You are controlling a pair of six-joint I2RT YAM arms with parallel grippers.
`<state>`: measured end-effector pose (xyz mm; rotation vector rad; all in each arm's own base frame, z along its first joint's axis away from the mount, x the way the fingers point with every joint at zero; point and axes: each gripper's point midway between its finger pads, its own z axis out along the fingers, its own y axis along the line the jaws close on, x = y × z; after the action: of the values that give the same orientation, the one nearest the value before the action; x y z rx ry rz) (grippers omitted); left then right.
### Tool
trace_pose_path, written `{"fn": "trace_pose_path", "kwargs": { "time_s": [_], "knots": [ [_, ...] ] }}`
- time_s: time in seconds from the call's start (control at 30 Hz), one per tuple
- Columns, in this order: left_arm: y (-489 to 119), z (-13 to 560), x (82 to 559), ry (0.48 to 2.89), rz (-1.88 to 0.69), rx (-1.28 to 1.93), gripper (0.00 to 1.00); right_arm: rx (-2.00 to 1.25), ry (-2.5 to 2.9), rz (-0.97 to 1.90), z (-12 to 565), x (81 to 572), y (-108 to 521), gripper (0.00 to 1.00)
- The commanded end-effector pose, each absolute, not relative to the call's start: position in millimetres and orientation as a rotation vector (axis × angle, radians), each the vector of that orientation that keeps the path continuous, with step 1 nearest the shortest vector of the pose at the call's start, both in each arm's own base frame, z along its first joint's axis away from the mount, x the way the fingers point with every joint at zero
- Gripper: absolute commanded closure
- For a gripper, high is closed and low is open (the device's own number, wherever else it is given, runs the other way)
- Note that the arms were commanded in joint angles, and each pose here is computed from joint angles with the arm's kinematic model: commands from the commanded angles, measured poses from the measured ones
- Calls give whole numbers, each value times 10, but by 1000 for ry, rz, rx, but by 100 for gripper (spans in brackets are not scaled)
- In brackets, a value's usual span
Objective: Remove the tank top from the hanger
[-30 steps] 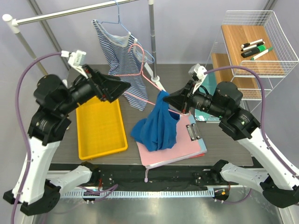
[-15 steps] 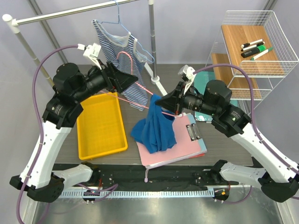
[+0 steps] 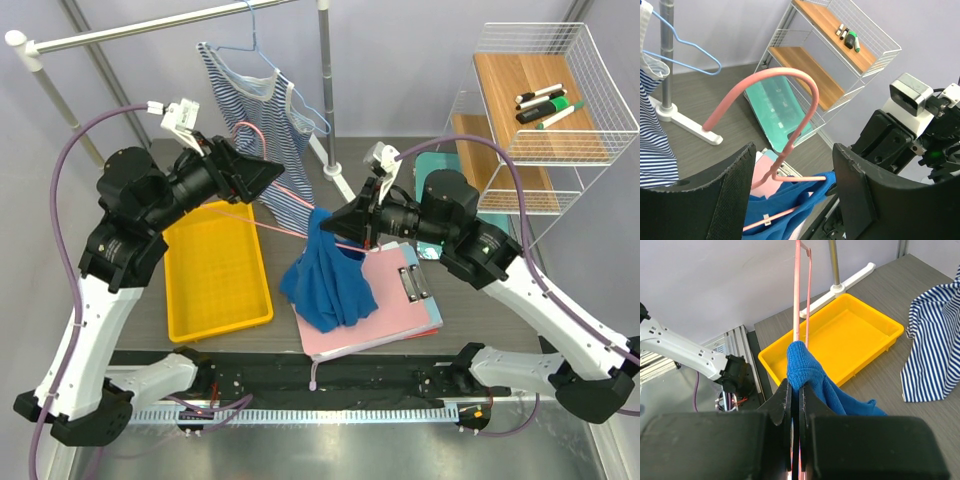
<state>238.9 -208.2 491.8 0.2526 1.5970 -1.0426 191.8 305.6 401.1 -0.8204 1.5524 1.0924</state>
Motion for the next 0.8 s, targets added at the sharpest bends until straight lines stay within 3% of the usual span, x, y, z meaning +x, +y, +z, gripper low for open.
{"fn": "trace_pose_path", "kwargs": {
  "time_s": [0.0,0.13,0.23,0.27,0.43,0.77],
  "knots": [
    [-2086,4979,2433,1577,-1033,260,38,-830,1348,1142,4557,1846,3143,99],
    [-2040,4877,2452,1611,-994,247,48,-830,1320,1160,4628,1852,3207,99],
    [-1865,4880,2487,1617,-873,218,64,-830,1311,1170,4654,1876,3258,99],
    [-1827,4936,2477,1605,-852,216,75,-831,1308,1176,4660,1872,3275,99],
    [-1785,5002,2464,1596,-812,242,98,-827,1283,1203,4714,1892,3380,99],
    [-1597,5124,2426,1541,-756,166,100,-844,1317,1190,4589,1879,3529,99]
  ]
}}
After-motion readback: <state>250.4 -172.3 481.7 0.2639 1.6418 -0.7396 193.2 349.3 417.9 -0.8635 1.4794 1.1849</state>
